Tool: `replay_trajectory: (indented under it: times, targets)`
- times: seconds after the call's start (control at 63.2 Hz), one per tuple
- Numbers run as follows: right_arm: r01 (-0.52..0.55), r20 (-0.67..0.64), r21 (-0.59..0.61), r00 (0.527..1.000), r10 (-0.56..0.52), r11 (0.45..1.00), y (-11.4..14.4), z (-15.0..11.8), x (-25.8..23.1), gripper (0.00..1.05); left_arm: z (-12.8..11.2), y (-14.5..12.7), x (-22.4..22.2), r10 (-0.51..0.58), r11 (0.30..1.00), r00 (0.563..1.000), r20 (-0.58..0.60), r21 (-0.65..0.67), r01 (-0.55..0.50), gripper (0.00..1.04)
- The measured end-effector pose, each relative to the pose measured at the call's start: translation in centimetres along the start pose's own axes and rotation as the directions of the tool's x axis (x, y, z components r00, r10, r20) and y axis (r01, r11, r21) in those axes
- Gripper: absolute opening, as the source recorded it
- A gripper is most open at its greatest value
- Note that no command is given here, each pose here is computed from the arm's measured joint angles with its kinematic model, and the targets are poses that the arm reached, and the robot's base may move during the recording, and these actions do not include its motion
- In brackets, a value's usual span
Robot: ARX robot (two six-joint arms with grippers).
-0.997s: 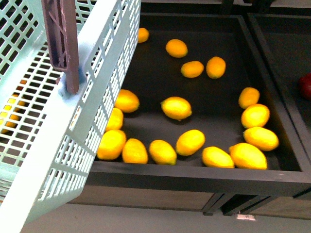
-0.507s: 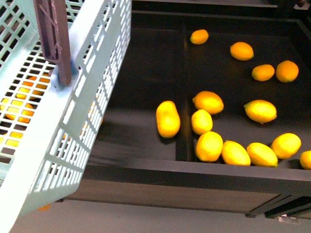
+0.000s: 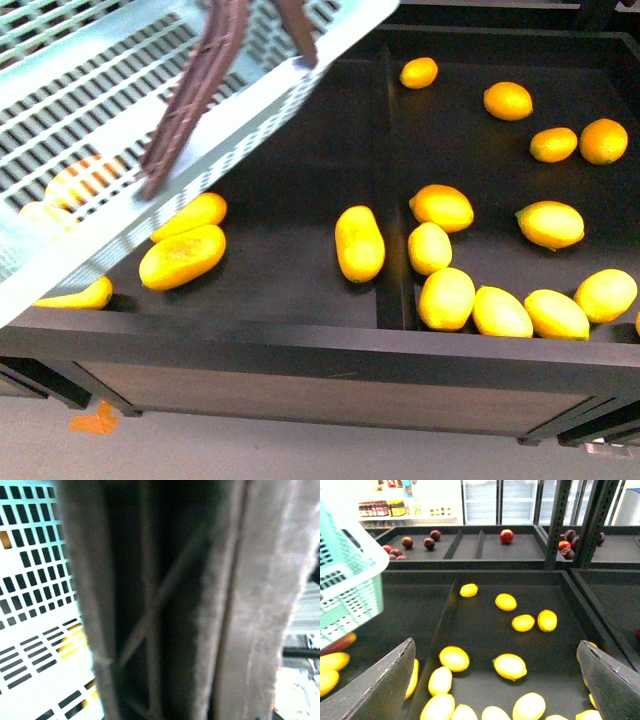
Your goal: Pick lemon and mango into basket
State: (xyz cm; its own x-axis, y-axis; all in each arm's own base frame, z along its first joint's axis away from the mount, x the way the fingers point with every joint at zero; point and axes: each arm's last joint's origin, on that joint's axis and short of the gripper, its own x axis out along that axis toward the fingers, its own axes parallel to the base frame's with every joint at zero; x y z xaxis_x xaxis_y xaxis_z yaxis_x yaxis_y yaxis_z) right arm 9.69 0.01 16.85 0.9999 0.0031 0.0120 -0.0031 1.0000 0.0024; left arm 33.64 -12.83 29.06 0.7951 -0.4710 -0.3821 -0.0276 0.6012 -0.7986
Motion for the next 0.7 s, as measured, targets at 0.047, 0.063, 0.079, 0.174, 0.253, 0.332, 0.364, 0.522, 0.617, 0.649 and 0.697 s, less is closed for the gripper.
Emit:
replay_trajectory:
  times: [0.047,0.063,0.079,0.174,0.253,0.332,0.364,0.522,0.617,0.649,0.697]
  targets:
    - [0.0,0.0,0.0,1.0,0.0,1.0,0.0,0.0,0.0,0.96,-0.6,-0.9,0.7,-0.022,1.0,0.999,-0.039,0.006,0.023,0.15]
    - [0.0,0.0,0.0,1.0,0.0,1.0,0.0,0.0,0.0,0.96,-0.7,-1.1,0.8,-0.025,1.0,0.999,-0.047,0.007,0.026,0.15]
    - [0.0,0.0,0.0,1.0,0.0,1.0,0.0,0.0,0.0,0.96,-0.9,-1.4,1.0,-0.034,0.999,0.998,-0.061,0.009,0.035,0.15]
    - [0.001,0.0,0.0,1.0,-0.001,1.0,0.0,0.0,0.0,0.96,-1.9,-2.3,1.8,-0.046,0.999,0.993,-0.108,0.021,0.049,0.15]
    - [0.002,0.0,0.0,1.0,-0.002,1.0,0.0,0.0,0.0,0.96,-2.8,-2.7,2.2,-0.042,0.998,0.99,-0.135,0.043,0.048,0.15]
    - [0.002,0.0,0.0,1.0,-0.002,1.0,0.0,0.0,0.0,0.96,-3.2,-2.9,2.3,-0.047,0.996,0.988,-0.147,0.068,0.058,0.15]
    - [0.002,0.0,0.0,1.0,-0.002,1.0,0.0,0.0,0.0,0.96,-3.3,-3.0,2.3,-0.048,0.996,0.988,-0.149,0.073,0.059,0.15]
    - [0.002,0.0,0.0,1.0,-0.002,1.0,0.0,0.0,0.0,0.96,-3.3,-3.0,2.3,-0.048,0.994,0.988,-0.148,0.088,0.061,0.15]
    - [-0.004,-0.157,0.067,0.988,0.015,0.998,-0.2,-0.1,0.2,0.96,-3.3,-3.0,2.3,-0.048,0.994,0.988,-0.149,0.09,0.062,0.15]
    - [0.026,-0.243,0.118,0.97,0.003,0.993,-0.5,0.1,0.6,0.96,-3.3,-3.0,2.3,-0.048,0.994,0.988,-0.148,0.09,0.062,0.15]
    - [0.076,-0.308,0.176,0.951,-0.019,0.981,-1.1,0.5,1.5,0.96,-3.3,-3.0,2.3,-0.046,0.994,0.988,-0.146,0.091,0.06,0.15]
